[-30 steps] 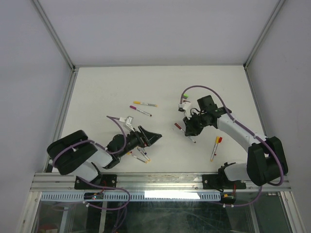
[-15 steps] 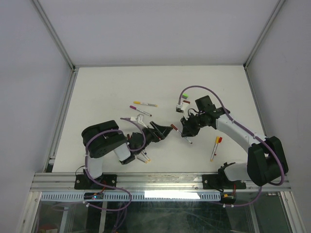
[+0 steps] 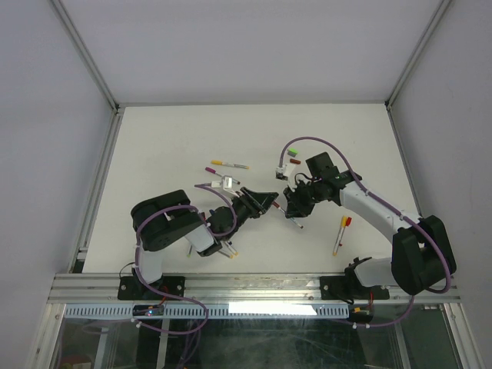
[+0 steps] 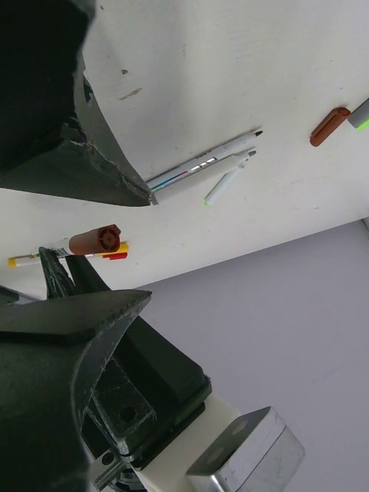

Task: Open the pen caps
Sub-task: Open the pen cap from the pen.

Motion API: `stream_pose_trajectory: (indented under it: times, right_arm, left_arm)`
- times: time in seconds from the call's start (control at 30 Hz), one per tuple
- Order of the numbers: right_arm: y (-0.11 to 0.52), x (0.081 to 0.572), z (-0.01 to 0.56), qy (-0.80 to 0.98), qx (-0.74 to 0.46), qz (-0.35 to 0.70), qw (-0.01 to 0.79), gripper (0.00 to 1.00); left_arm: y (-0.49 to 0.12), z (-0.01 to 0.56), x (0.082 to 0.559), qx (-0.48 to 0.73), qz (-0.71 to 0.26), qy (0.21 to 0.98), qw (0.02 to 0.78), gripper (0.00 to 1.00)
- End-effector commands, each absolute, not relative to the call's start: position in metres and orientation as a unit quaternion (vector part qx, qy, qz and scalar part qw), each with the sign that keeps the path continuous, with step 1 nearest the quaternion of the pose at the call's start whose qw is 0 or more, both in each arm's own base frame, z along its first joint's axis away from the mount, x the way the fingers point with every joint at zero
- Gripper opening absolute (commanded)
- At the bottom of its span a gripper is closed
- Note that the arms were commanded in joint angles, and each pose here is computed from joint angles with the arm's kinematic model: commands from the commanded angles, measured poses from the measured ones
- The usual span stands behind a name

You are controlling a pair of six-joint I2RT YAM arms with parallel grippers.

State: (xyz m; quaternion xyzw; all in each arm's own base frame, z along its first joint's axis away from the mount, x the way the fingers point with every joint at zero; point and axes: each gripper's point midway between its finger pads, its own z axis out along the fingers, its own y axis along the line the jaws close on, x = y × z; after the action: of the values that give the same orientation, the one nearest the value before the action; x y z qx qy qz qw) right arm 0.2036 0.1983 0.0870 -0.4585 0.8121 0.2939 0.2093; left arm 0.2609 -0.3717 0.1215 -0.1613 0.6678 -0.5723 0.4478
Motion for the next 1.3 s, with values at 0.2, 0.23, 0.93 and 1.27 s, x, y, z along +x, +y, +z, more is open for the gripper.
stream_pose_trajectory:
  times: [0.2,0.23,0.93,1.27]
  right_arm:
    - [0.205,0.216,0.095,0.806,-0.464,0.282,0.237,0.00]
    - [0.205,0.217,0.094,0.806,-0.463,0.282,0.237,0.00]
    - [0.210,0.204,0.105,0.788,-0.477,0.313,0.230,0.24]
    - [0.211,0.197,0.122,0.767,-0.484,0.340,0.248,0.53]
  left_arm:
    - [-0.386,0.151,0.249,-0.172,-0.629,0.625,0.428,0.38]
    - [-0.387,0.149,0.248,-0.172,-0.629,0.627,0.426,0.38]
    - [-0.380,0.171,0.232,-0.129,-0.654,0.593,0.453,0.00]
    - [-0.373,0.186,0.224,-0.101,-0.658,0.577,0.473,0.00]
